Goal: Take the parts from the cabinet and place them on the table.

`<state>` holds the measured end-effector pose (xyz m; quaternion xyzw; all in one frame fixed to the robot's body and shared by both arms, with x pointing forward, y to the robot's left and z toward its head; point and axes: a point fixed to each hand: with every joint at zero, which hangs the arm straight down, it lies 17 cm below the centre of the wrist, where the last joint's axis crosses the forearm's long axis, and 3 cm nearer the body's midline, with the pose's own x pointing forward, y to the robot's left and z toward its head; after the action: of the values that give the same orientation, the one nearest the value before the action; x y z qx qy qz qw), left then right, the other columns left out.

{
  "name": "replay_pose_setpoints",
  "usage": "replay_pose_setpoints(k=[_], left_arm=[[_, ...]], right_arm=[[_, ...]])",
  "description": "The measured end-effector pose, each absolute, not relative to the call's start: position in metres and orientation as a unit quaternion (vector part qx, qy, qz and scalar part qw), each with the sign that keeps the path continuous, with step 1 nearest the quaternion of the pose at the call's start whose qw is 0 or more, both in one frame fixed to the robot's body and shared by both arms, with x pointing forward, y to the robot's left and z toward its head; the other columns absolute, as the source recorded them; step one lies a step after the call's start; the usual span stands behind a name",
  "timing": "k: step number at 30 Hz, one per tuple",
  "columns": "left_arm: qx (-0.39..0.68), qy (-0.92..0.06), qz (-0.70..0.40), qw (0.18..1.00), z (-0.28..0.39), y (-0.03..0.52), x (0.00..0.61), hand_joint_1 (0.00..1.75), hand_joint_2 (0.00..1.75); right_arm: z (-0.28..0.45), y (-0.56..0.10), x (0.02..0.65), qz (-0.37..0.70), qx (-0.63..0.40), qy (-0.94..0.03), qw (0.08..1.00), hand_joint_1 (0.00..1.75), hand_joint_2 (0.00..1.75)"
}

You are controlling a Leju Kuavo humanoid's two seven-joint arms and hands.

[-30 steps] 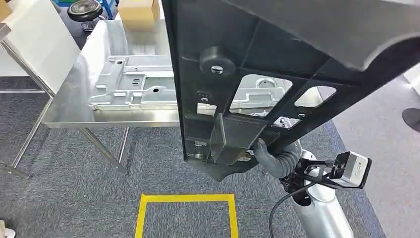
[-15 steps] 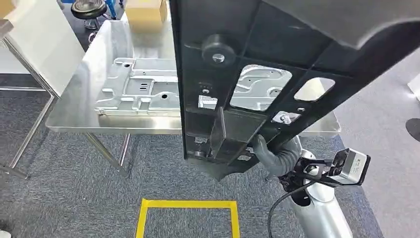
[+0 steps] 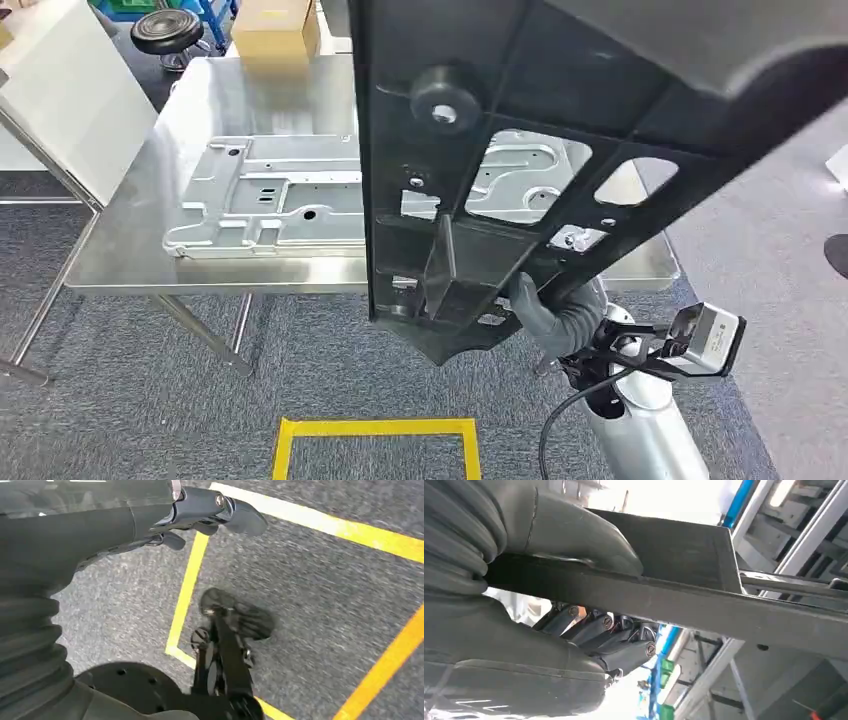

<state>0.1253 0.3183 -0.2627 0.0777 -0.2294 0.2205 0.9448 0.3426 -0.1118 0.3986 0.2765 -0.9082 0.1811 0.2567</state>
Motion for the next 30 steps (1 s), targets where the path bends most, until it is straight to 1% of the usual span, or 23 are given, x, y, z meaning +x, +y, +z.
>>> replay_pose_setpoints(k=[23, 30], left_arm=[[0.085, -0.228, 0.233, 0.941, -0.262, 0.324, 0.127, 0.00, 1.75], [0.089, -0.224, 0.237, 0.941, -0.263, 0.326, 0.122, 0.00, 1.75]], right_arm=[[0.428, -0.118, 0.317, 0.188, 0.273, -0.921, 0.203, 1.75, 1.75], [0.433, -0.115, 0.319, 0.187, 0.274, -0.921, 0.205, 1.75, 1.75]])
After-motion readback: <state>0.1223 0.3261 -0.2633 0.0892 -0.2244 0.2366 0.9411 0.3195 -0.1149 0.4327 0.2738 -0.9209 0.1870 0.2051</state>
